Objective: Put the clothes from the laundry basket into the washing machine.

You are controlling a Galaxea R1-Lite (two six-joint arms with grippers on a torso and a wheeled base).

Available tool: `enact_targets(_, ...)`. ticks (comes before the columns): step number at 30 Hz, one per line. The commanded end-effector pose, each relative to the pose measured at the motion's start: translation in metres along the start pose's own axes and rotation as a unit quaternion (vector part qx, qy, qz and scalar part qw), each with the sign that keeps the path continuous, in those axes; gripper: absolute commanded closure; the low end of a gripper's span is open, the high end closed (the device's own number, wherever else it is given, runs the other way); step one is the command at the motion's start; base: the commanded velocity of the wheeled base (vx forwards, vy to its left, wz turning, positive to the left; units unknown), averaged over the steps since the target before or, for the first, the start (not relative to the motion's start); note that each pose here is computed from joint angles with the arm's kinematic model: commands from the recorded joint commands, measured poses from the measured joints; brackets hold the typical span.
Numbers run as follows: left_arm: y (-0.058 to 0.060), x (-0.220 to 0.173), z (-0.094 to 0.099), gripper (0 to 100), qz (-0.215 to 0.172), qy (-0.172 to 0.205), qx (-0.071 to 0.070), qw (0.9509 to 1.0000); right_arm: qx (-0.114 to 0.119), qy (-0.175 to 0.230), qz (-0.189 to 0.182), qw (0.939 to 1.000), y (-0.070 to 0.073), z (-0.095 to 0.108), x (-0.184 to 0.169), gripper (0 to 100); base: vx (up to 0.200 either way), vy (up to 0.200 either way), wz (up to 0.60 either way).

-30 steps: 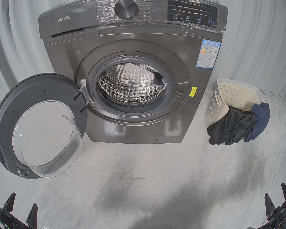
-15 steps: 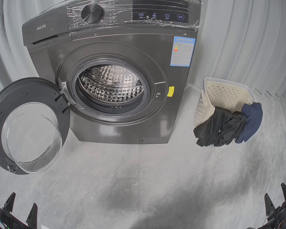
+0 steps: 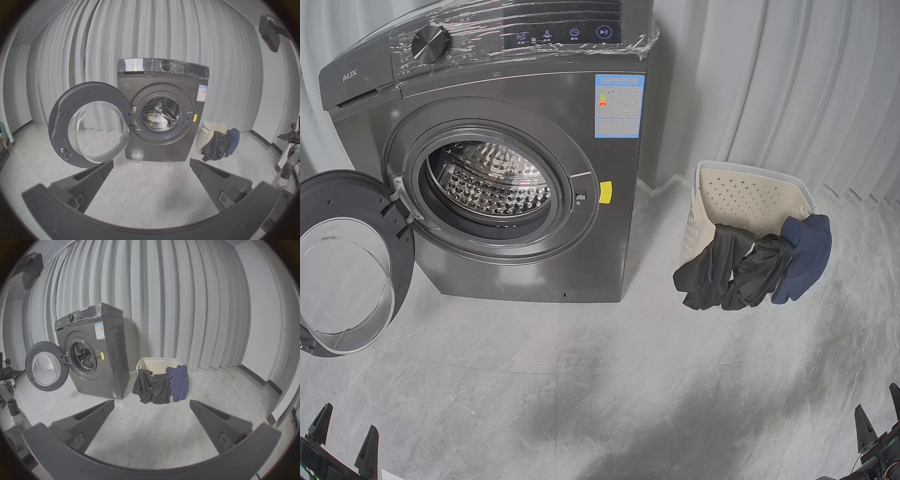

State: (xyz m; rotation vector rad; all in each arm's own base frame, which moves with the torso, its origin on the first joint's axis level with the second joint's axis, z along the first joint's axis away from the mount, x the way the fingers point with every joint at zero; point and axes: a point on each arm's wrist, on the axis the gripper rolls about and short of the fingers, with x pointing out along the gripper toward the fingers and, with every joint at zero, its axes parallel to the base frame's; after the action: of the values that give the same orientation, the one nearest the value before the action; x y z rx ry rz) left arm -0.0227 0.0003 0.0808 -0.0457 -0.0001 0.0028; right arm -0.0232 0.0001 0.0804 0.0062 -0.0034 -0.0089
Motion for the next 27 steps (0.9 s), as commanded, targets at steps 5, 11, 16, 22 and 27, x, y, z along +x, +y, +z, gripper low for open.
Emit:
enact_targets(5,0.0002,0.0,-0.0052,0,0.0,0.0,0.001,1.0,0.0,0.012,0.0,0.9999,0.0,-0.0048,0.0018,0,0.0,-0.2,0.0)
enact_targets(11,0.0002,0.0,-0.0052,0,0.0,0.0,0.0,1.0,0.0,0.012,0.0,0.9999,0.0,-0.0048,0.0018,0,0.0,-0.2,0.0)
enact_targets(16,0.0002,0.0,-0.0052,0,0.001,0.0,-0.002,1.0,0.0,0.012,0.0,0.9999,0.0,-0.0048,0.0018,0,0.0,-0.2,0.0)
enact_targets(22,0.0002,0.0,-0.0052,0,0.001,0.0,-0.002,1.0,0.0,0.012,0.0,0.9999,0.0,-0.0048,0.0018,0,0.0,-0.2,0.0)
enact_targets(27,0.0003,0.0,-0.0052,0,0.001,0.0,-0.002,1.0,0.0,0.012,0.0,0.9999,0.0,-0.0048,0.0018,0,0.0,-0.2,0.0)
